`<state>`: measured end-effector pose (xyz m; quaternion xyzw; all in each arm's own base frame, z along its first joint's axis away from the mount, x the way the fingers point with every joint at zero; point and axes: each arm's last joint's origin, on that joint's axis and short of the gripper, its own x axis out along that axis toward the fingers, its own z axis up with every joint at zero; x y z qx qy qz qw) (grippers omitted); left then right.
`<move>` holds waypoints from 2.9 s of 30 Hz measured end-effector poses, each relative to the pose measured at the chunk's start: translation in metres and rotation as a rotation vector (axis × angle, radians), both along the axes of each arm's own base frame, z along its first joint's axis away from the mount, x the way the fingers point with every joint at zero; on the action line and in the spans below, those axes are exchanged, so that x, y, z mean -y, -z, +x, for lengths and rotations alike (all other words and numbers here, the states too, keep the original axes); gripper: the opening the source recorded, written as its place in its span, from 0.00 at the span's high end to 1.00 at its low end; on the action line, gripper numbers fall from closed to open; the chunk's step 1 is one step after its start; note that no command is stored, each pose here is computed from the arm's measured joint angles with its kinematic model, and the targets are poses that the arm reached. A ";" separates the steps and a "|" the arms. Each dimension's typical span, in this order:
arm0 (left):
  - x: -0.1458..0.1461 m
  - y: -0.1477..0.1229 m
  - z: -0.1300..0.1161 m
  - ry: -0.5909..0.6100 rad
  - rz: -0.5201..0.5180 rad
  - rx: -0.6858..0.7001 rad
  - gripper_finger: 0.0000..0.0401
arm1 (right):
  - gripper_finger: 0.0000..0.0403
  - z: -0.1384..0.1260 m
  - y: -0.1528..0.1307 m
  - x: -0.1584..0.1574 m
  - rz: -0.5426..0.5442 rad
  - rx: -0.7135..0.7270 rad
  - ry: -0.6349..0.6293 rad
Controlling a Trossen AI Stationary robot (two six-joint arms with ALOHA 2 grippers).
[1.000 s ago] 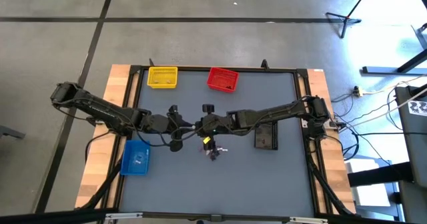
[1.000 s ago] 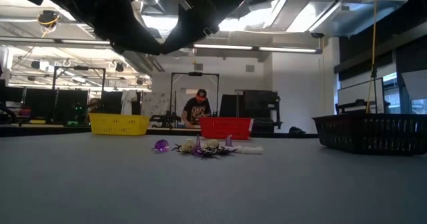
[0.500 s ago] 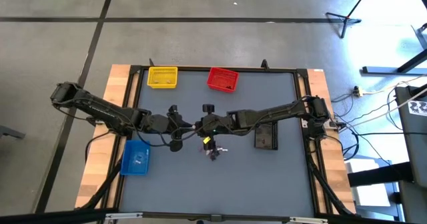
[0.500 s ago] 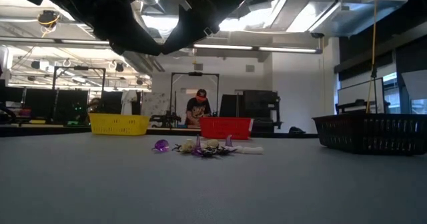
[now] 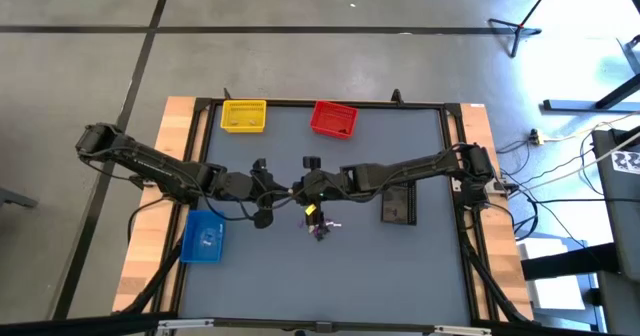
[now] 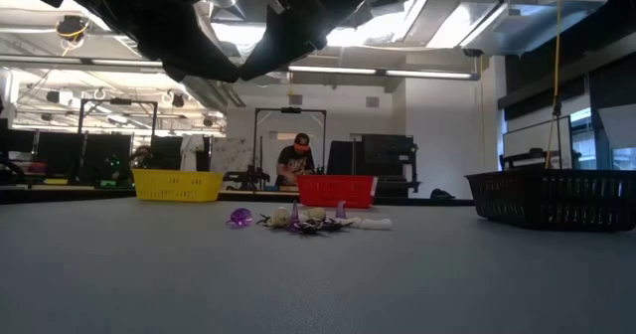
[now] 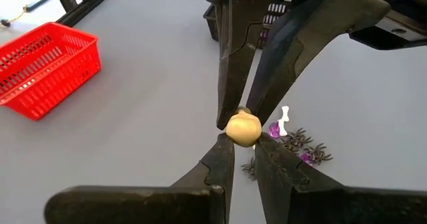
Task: Sort Halloween decoration
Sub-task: Put the yellow skull toy into the yellow bin
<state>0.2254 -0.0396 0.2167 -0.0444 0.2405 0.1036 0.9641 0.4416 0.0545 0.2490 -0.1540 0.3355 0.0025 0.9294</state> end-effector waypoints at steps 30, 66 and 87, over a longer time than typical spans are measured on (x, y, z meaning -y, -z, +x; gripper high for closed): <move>0.000 -0.003 0.002 -0.005 -0.012 0.034 0.75 | 0.91 0.000 0.000 -0.001 0.010 0.006 -0.012; 0.000 -0.003 0.002 -0.006 -0.013 0.035 0.90 | 0.77 0.000 0.000 -0.001 0.009 0.003 -0.012; 0.000 -0.003 0.002 -0.009 -0.013 0.039 0.91 | 0.77 -0.002 0.003 -0.001 0.003 -0.040 -0.011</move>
